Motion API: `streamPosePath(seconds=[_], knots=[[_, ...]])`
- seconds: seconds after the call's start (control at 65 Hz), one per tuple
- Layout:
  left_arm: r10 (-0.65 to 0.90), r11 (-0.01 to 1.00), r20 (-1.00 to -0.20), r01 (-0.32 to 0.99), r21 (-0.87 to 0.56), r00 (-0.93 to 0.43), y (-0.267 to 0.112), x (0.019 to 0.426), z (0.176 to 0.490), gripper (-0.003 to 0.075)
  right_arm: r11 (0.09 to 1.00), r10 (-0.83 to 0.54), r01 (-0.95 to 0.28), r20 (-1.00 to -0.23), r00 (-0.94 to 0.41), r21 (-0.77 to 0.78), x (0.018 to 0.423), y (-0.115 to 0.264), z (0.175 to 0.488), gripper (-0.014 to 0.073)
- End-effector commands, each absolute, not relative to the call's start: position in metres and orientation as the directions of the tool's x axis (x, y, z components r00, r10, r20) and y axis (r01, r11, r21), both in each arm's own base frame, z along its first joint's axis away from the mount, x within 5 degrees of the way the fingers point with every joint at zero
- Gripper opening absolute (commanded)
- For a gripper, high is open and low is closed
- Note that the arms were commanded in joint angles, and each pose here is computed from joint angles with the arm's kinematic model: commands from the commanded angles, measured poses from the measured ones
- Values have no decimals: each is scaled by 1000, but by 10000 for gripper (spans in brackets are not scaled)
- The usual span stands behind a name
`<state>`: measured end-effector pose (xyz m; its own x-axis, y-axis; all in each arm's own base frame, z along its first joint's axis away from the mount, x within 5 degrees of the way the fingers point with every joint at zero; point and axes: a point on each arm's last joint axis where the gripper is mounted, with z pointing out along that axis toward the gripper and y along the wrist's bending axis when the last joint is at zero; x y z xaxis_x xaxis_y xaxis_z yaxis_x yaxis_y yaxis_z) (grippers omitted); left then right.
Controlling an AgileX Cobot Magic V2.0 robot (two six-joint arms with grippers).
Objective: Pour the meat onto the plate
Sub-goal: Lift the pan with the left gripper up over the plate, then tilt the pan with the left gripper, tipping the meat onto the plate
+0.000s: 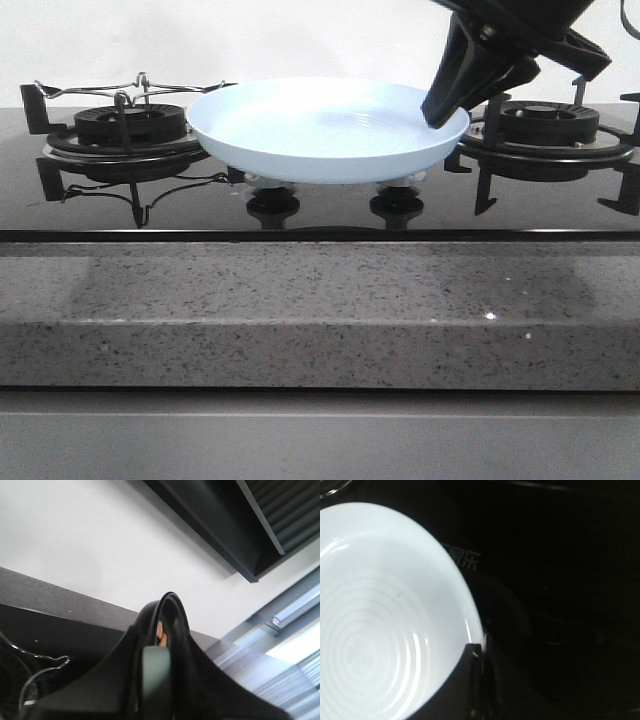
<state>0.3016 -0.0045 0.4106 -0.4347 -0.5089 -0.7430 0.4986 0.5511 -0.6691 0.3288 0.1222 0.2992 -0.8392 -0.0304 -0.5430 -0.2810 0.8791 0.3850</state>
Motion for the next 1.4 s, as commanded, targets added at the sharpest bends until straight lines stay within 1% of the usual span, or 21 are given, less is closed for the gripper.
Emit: streamPosePath(seconds=[0.0, 0.231, 0.354, 0.477, 0.554, 0.692, 0.769, 1.0, 1.077, 1.108, 1.308, 1.385], knots=[[-520, 479, -763, 609, -632, -383, -22, 282, 442, -20, 863, 20, -303, -625, -780, 405, 324, 121, 328, -68], [-418, 512, -812, 632, -581, -408, -50, 279, 437, -20, 863, 20, -303, -625, -780, 405, 324, 121, 328, -68], [-377, 523, -839, 657, -543, -393, -61, 278, 436, -20, 863, 20, -303, -625, -780, 405, 324, 121, 328, -68], [-312, 559, -868, 664, -496, -386, -71, 277, 431, -20, 863, 20, -303, -625, -780, 405, 324, 121, 328, -68], [-260, 599, -902, 675, -431, -346, -76, 275, 431, -20, 863, 20, -303, -625, -780, 405, 324, 121, 328, -68], [-202, 631, -947, 707, -320, -249, -85, 267, 439, -20, 863, 20, -303, -625, -780, 405, 324, 121, 328, -68], [-174, 633, -963, 726, -269, -205, -90, 262, 443, -20, 863, 20, -303, -625, -780, 405, 324, 121, 328, -68], [-73, 604, -993, 788, -115, -89, -106, 253, 445, -20, 863, 20, -303, -625, -780, 405, 324, 121, 328, -68], [-34, 594, -999, 802, -54, -42, -109, 251, 445, -20, 863, 20, -303, -625, -780, 405, 324, 121, 328, -68], [-7, 586, -1000, 810, -8, -6, -112, 250, 445, -20, 863, 20, -303, -625, -780, 405, 324, 121, 328, -68], [96, 519, -984, 836, 176, 148, -121, 244, 444, -20, 863, 20, -303, -625, -780, 405, 324, 121, 328, -68], [119, 506, -975, 834, 221, 186, -123, 243, 444, -20, 863, 20, -303, -625, -780, 405, 324, 121, 328, -68]])
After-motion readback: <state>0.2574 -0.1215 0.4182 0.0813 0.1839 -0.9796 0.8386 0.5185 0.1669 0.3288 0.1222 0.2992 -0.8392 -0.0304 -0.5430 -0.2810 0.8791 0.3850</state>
